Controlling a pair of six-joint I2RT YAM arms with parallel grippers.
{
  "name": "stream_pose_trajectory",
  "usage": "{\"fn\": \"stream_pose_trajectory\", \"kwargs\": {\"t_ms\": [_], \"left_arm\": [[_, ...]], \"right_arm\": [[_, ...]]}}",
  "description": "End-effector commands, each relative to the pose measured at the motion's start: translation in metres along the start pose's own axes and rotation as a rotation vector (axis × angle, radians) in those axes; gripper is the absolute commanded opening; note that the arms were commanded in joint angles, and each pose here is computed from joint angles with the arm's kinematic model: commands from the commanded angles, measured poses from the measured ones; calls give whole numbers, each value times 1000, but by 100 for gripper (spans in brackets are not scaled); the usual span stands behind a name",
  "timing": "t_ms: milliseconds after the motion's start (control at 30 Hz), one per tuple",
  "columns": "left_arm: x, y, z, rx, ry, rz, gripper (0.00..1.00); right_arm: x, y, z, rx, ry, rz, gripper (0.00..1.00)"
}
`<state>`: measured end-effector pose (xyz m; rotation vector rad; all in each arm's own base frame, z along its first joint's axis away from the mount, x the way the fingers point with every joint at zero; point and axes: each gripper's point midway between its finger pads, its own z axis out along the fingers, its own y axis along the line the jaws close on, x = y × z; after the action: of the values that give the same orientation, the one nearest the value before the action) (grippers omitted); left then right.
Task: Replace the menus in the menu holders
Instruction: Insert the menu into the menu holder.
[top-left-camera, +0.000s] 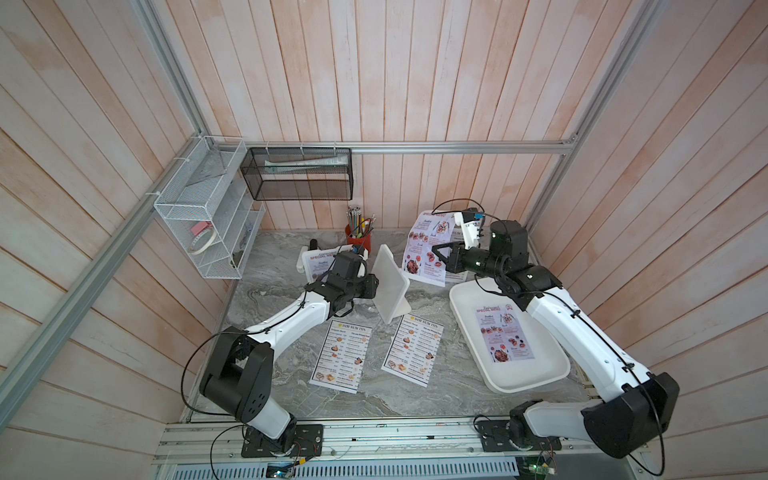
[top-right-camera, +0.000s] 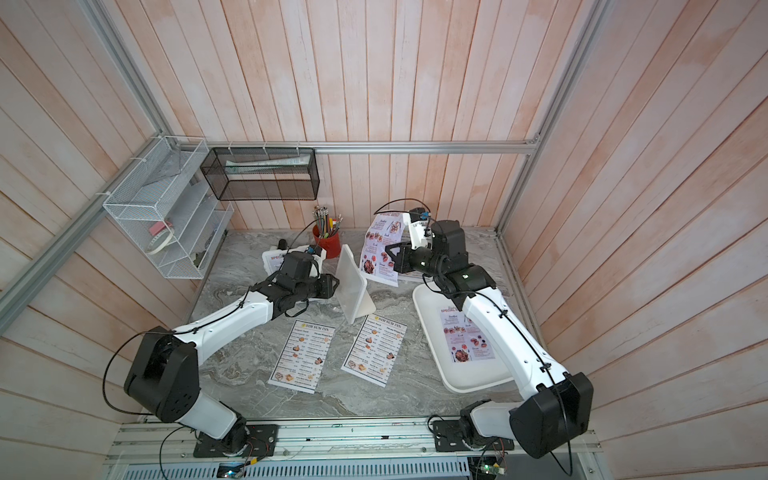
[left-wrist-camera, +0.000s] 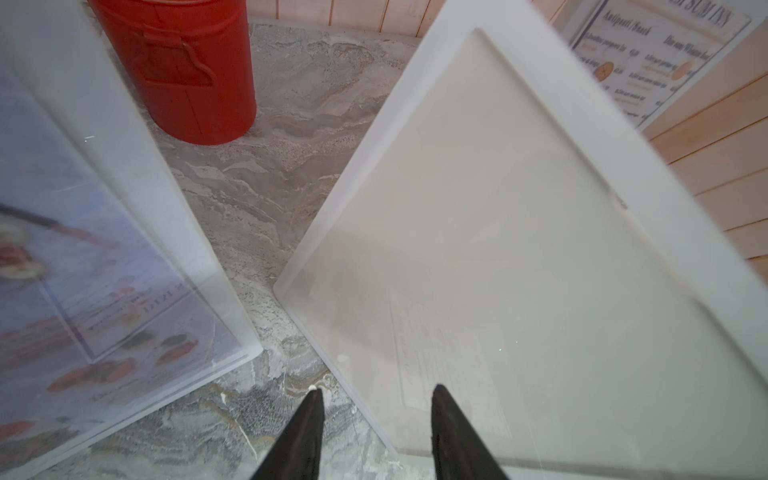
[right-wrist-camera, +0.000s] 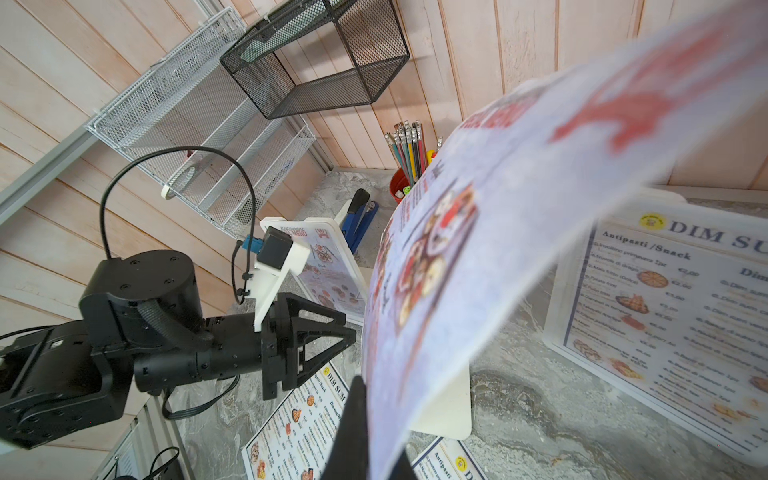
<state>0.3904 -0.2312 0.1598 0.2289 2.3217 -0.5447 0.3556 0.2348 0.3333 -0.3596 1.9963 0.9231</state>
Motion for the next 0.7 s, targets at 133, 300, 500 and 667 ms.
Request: {"fn": "stream_pose_trajectory", "kwargs": {"t_ms": [133,300,500,667], "left_arm": [[-17,-5,-20,-16,-41,29,45],[-17,-3,-30,-30,-44,5,45],[-14,1,-40,-55,-46,4,45],[-13,4,-46,-68,-49,5,45]], "right_arm": [[-2,-6,21,-7,11,-38,0],[-6,-3,32,-15,-6,-87,0],[-4,5,53,-23,-16,-201,0],[-3,0,68,-12,-25,-229,0]]}}
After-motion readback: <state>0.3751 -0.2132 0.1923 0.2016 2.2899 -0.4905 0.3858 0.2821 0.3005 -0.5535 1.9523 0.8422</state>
